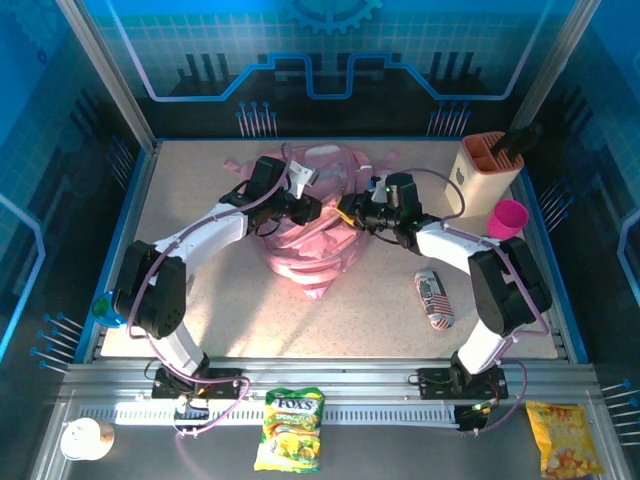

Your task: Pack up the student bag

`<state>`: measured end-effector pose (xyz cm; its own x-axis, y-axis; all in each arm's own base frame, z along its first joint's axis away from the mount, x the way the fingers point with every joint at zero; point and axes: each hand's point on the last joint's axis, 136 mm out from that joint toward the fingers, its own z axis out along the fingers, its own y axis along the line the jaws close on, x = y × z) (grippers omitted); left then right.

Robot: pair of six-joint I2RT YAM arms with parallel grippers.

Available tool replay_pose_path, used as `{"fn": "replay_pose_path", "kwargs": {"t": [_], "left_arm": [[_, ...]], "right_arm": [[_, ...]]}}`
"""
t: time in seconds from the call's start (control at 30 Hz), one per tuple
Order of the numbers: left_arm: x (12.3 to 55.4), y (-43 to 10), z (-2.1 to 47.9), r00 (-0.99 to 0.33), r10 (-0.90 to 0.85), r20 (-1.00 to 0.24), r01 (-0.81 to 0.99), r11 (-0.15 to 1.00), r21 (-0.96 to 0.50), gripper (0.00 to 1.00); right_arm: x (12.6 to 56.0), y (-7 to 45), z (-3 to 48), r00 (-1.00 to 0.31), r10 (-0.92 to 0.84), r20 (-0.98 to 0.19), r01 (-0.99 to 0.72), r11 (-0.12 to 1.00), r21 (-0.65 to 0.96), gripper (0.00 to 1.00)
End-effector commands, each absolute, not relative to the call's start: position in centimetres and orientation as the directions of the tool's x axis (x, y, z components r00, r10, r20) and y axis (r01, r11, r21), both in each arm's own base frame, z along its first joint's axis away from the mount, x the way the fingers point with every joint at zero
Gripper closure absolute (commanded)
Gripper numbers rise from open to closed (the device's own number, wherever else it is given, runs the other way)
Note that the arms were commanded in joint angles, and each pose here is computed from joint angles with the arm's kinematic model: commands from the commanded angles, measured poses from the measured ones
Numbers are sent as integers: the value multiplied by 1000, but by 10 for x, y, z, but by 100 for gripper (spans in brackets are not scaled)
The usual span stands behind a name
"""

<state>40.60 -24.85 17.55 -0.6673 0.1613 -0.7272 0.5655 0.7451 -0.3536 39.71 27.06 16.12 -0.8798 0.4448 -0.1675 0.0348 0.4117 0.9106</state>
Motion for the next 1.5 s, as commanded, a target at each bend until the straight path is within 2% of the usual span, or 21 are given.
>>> {"fn": "replay_pose_path", "kwargs": {"t": [0.0, 0.03, 0.13, 0.23, 0.37, 0.5, 0.77, 1.2, 1.47], "left_arm": [[403, -231, 202, -687, 22, -726, 437, 812, -388, 58], [400, -221, 198, -720, -42, -693, 349, 840, -414, 52], [375, -213, 189, -770, -104, -629, 231, 874, -428, 44], [349, -212, 178, -812, -128, -570, 157, 893, -423, 42], [328, -218, 164, -857, -216, -468, 54, 866, -497, 42], [322, -237, 152, -881, -228, -415, 43, 834, -550, 47], [340, -263, 139, -900, -190, -392, 60, 837, -543, 56], [344, -258, 130, -898, -199, -393, 22, 871, -490, 79], [343, -266, 127, -914, -193, -357, 20, 858, -514, 78]], "right_arm": [[403, 286, 183, -883, 422, -206, -41, 368, 929, 77], [404, 287, 183, -883, 422, -207, -43, 367, 929, 78], [405, 290, 186, -882, 418, -220, -58, 367, 928, 79], [405, 291, 186, -882, 414, -224, -61, 371, 927, 80], [405, 295, 189, -885, 407, -226, -67, 368, 927, 81], [404, 296, 191, -885, 405, -230, -73, 366, 928, 80], [403, 297, 193, -886, 402, -233, -78, 365, 928, 80], [403, 295, 190, -884, 409, -227, -72, 360, 930, 81], [404, 296, 191, -883, 410, -227, -74, 356, 932, 81]]}}
